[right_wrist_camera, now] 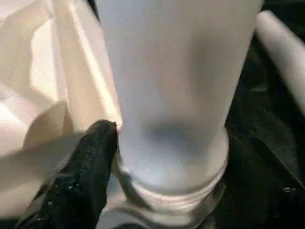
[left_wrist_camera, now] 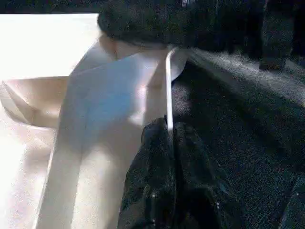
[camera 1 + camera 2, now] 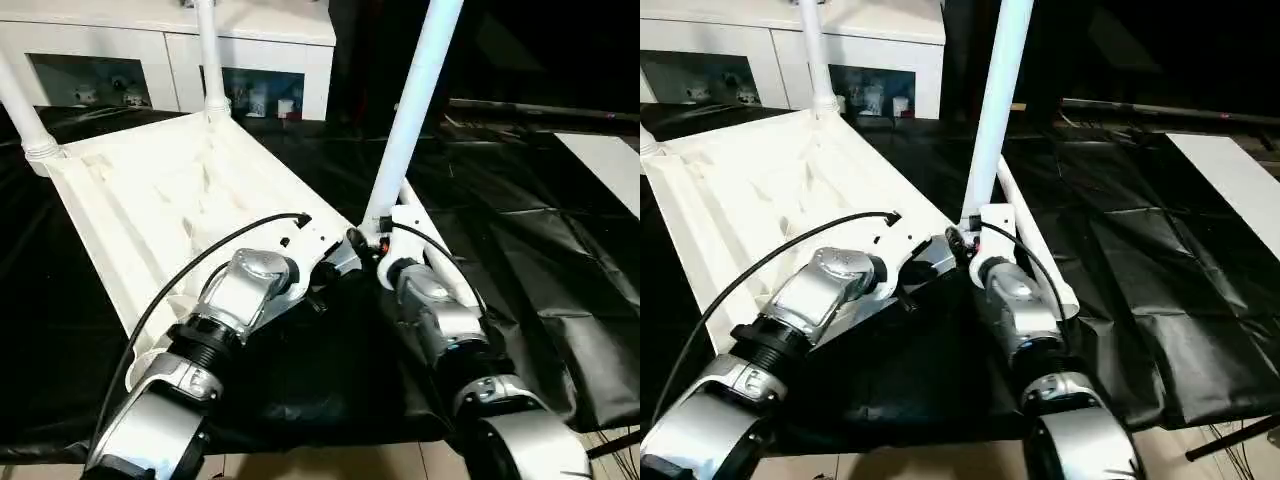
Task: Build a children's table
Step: Rotate leg to tighten
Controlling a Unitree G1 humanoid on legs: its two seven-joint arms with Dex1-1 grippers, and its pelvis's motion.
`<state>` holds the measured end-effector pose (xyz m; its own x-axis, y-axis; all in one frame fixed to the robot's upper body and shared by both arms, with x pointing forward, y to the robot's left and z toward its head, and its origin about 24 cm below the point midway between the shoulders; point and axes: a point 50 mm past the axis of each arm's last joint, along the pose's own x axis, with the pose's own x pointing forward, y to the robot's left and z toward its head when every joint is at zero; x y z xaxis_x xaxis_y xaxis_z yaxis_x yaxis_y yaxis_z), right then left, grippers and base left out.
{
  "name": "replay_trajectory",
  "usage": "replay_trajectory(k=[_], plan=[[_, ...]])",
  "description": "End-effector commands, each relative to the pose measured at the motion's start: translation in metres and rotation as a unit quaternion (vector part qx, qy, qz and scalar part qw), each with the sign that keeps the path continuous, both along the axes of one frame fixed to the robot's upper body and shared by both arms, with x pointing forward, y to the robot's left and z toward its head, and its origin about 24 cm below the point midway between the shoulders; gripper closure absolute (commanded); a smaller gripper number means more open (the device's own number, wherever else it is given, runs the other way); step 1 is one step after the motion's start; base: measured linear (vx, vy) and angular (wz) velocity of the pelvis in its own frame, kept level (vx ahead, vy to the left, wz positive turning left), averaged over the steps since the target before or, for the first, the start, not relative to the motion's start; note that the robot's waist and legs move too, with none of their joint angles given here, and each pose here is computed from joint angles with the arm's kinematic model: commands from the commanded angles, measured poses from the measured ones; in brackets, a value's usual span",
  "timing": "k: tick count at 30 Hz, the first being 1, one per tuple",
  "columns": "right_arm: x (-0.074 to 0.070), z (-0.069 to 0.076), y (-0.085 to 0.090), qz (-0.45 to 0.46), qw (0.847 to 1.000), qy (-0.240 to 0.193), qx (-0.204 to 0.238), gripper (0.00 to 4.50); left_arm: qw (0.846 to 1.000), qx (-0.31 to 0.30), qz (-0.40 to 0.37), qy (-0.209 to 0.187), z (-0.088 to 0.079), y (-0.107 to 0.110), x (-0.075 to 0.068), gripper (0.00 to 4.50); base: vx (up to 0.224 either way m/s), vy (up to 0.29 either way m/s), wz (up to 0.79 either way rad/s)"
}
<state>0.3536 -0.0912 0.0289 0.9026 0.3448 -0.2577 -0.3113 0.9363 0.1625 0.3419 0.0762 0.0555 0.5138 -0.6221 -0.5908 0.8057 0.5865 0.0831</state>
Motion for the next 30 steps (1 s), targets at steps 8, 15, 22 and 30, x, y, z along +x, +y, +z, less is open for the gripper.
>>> replay_trajectory(k=[8, 15, 22, 30], plan=[[-0.021, 0.005, -0.023, 0.258, 0.962, -0.033, -0.090, 0.73, 0.990, 0.032, -0.124, 0.056, -0.011, 0.029, -0.024, 4.50, 0.000, 0.000, 0.00], [-0.030, 0.018, -0.042, 0.338, 0.935, -0.047, -0.096, 0.73, 0.975, 0.017, -0.208, 0.078, -0.004, 0.047, -0.037, 4.50, 0.000, 0.000, 0.00], [-0.037, 0.023, -0.042, 0.374, 0.922, -0.049, -0.081, 0.73, 0.969, 0.017, -0.227, 0.098, -0.001, 0.057, -0.044, 4.50, 0.000, 0.000, 0.00], [-0.039, 0.018, -0.037, 0.377, 0.923, -0.039, -0.067, 1.48, 0.968, 0.017, -0.228, 0.100, -0.001, 0.057, -0.044, 4.50, 0.000, 0.000, 0.00]])
